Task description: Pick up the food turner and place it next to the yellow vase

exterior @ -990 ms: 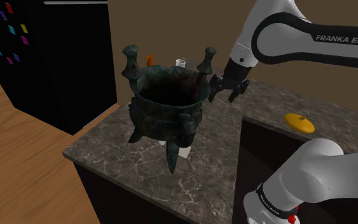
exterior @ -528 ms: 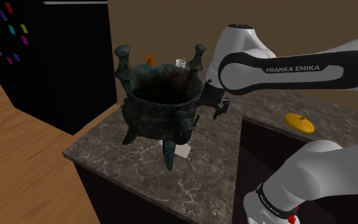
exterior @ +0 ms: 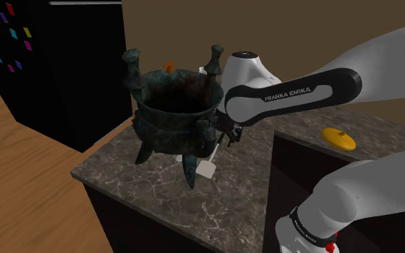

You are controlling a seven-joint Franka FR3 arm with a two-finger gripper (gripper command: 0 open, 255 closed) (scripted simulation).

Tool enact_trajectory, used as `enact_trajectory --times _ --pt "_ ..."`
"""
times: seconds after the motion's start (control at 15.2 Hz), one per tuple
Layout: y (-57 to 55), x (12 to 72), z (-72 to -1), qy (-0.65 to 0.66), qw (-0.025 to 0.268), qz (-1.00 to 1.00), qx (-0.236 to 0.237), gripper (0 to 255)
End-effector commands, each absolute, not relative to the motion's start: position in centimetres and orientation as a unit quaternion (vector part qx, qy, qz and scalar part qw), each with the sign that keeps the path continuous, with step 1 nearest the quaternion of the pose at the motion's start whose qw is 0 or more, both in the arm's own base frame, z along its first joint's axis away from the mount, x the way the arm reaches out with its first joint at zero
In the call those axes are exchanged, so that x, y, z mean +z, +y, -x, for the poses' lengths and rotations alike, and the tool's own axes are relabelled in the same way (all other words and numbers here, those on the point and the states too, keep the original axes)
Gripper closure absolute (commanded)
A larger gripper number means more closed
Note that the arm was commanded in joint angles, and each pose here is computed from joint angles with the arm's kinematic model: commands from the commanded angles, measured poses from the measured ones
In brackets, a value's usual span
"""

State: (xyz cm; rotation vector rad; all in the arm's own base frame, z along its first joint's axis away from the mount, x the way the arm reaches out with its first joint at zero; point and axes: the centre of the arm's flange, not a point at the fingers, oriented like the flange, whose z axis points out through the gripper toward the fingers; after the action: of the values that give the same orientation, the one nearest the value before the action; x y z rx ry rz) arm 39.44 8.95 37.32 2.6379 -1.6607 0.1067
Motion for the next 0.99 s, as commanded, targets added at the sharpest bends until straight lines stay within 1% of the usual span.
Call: enact_trajectory --times 0.0,0.2,0.73,0.79,0.92 --pt "9.3 35.7 -39.2 -0.529 0.017 -0.848 0.028 0" --pt "9.2 33.8 -39.3 -0.529 0.017 -0.848 0.028 0" --pt "9.2 33.8 -39.3 -0.529 0.017 -0.848 0.028 0" --pt "9.3 33.9 -39.2 -0.529 0.017 -0.848 0.028 255" --pt "9.2 33.9 -39.2 -0.529 0.017 -0.848 0.028 255"
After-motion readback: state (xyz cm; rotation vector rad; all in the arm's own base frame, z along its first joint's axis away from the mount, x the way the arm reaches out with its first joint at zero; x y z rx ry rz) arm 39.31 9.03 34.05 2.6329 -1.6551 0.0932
